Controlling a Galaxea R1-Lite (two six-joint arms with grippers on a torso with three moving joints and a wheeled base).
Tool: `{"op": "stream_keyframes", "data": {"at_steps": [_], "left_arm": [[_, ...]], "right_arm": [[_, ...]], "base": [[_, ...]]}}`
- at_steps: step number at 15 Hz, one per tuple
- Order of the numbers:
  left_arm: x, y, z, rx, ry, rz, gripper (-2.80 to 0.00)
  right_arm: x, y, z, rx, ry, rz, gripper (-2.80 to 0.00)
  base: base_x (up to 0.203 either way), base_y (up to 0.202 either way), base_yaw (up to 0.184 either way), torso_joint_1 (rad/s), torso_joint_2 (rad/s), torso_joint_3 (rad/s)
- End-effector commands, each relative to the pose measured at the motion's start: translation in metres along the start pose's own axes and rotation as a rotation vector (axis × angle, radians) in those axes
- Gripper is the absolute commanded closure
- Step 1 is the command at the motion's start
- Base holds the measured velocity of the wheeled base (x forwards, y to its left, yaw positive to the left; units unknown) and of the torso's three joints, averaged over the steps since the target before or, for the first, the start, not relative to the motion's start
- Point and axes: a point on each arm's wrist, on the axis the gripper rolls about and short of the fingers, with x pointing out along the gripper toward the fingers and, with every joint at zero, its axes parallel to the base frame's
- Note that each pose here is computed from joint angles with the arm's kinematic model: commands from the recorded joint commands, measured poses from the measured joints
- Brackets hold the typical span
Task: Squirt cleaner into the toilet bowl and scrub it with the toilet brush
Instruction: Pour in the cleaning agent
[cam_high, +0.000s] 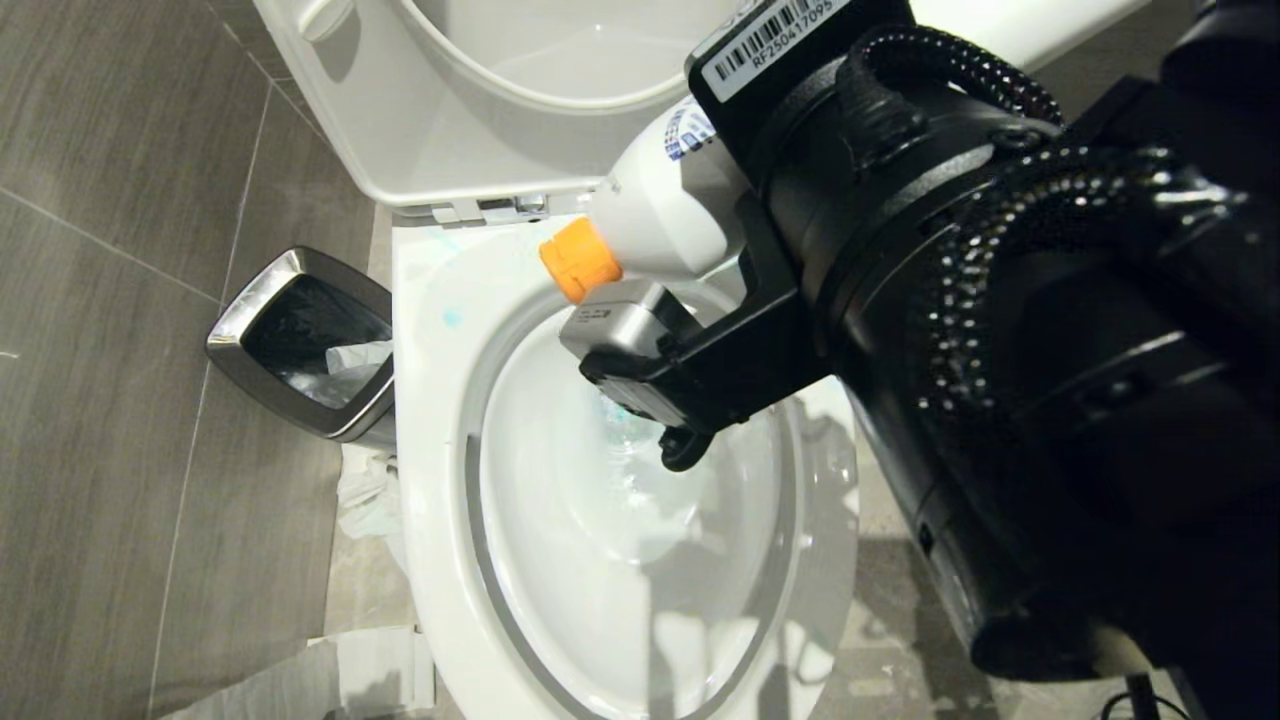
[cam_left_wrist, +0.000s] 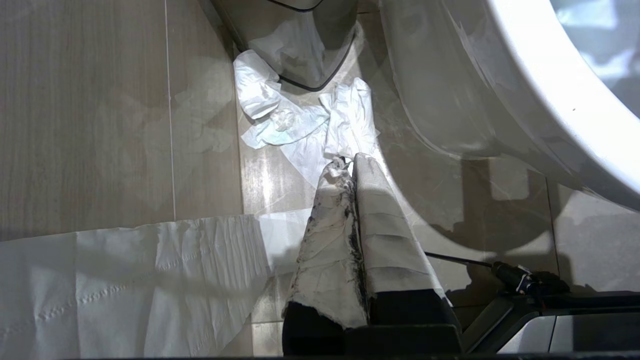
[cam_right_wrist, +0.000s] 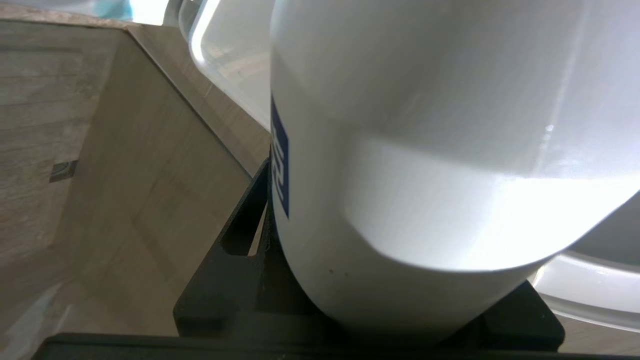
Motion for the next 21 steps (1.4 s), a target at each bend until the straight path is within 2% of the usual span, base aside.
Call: {"op": "stream_keyframes", "data": {"at_steps": [1,3,4,6,7,13,18,21], "left_arm": [[0.000,0.000,0.000,0.000,0.000,0.000,0.00],[0.000,0.000,0.000,0.000,0.000,0.000,0.00],[0.000,0.000,0.000,0.002,-0.001,0.000,0.00],[0.000,0.000,0.000,0.003,-0.003,0.000,0.00],[0.000,0.000,0.000,0.003,-0.003,0.000,0.00],[0.000,0.000,0.000,0.008,-0.001,-0.005,0.00],[0.000,0.000,0.000,0.008,0.000,-0.008,0.00],[0.000,0.000,0.000,0.003,-0.002,-0.003,0.00]], "right_arm": [[-0.002,0.004,-0.005,0.034,0.038,0.034,0.00],[-0.006,0.010,-0.010,0.141,0.101,0.082,0.00],[-0.008,0.013,-0.012,0.185,0.129,0.132,0.00],[-0.018,0.013,-0.018,0.343,0.187,0.262,0.00],[-0.023,0.013,-0.017,0.376,0.189,0.310,0.00],[-0.026,0.011,-0.019,0.402,0.183,0.306,0.00],[-0.024,0.009,-0.025,0.675,0.236,0.282,0.00],[-0.008,0.018,-0.040,0.690,0.311,0.294,0.00]], "base": [[0.000,0.000,0.000,0.000,0.00,0.000],[0.000,0.000,0.000,0.000,0.00,0.000],[0.000,0.000,0.000,0.000,0.00,0.000],[0.000,0.000,0.000,0.000,0.00,0.000],[0.000,0.000,0.000,0.000,0.00,0.000],[0.000,0.000,0.000,0.000,0.00,0.000],[0.000,0.000,0.000,0.000,0.00,0.000],[0.000,0.000,0.000,0.000,0.00,0.000]]}}
